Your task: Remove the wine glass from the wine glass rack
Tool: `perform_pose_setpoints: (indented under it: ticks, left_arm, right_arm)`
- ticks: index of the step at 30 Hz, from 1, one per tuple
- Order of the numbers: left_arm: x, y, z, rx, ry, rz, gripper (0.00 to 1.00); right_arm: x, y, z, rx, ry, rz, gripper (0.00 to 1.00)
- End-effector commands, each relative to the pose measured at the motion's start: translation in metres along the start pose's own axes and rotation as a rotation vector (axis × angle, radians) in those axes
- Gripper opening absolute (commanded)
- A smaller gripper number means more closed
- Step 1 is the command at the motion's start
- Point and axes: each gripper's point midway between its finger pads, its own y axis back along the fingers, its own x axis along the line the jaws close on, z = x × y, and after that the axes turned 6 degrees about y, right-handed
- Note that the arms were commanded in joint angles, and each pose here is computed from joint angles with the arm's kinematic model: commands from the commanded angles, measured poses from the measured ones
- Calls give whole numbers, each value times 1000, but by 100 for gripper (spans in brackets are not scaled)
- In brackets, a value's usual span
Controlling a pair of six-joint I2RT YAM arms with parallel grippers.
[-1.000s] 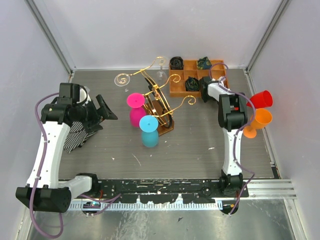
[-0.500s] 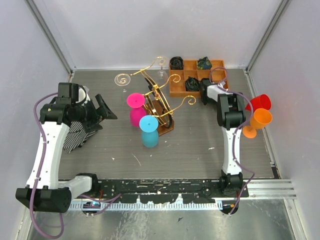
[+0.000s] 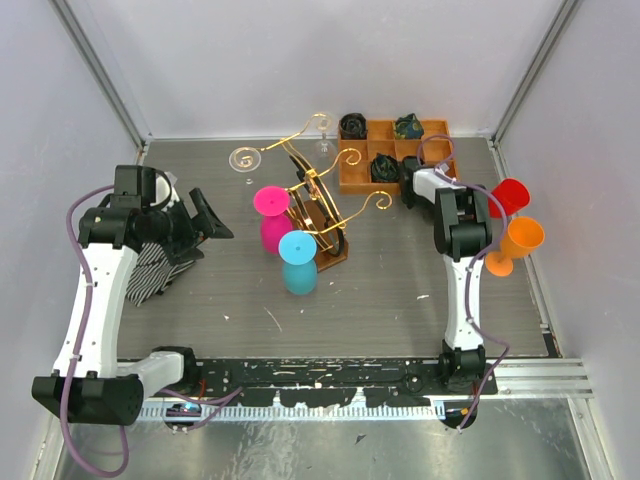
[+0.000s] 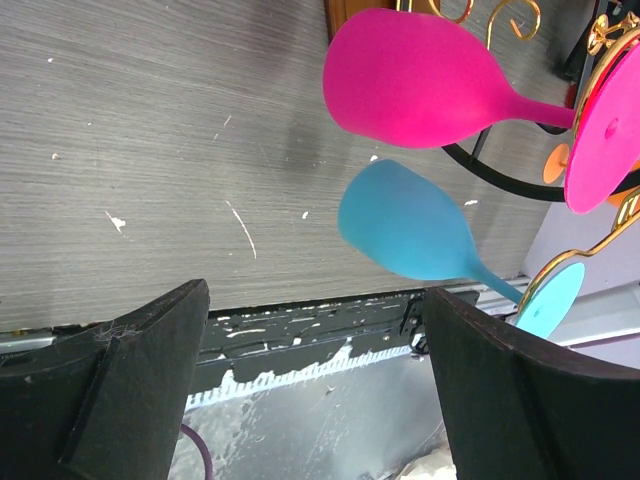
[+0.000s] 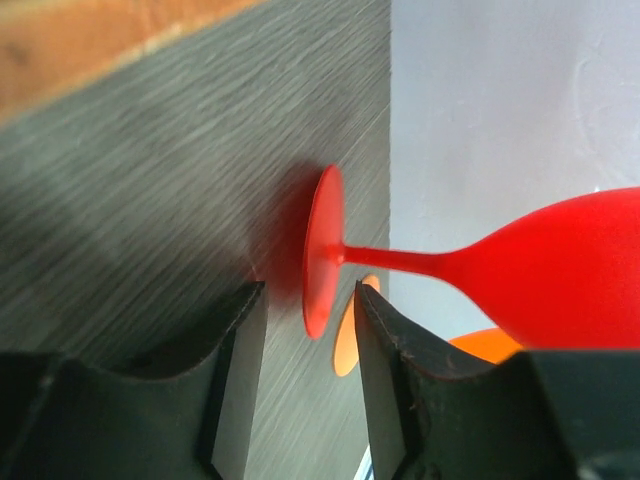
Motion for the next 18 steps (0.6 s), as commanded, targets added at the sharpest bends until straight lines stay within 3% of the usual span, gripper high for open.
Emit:
perform_pose_setpoints:
  ticks: [1,11,18]
  left_arm:
    - [0,0,-5,22,-3,-15,94]
    - [-2,3,-5,16,-2,-22,94]
    - [0,6,-2,-3,-10,-4,94]
  right_arm:
    - [38,30,2,-34,-58,292,49]
    - [31,95,32,-180,-163,675,54]
    - [-23,179,83,-390,-323,999,56]
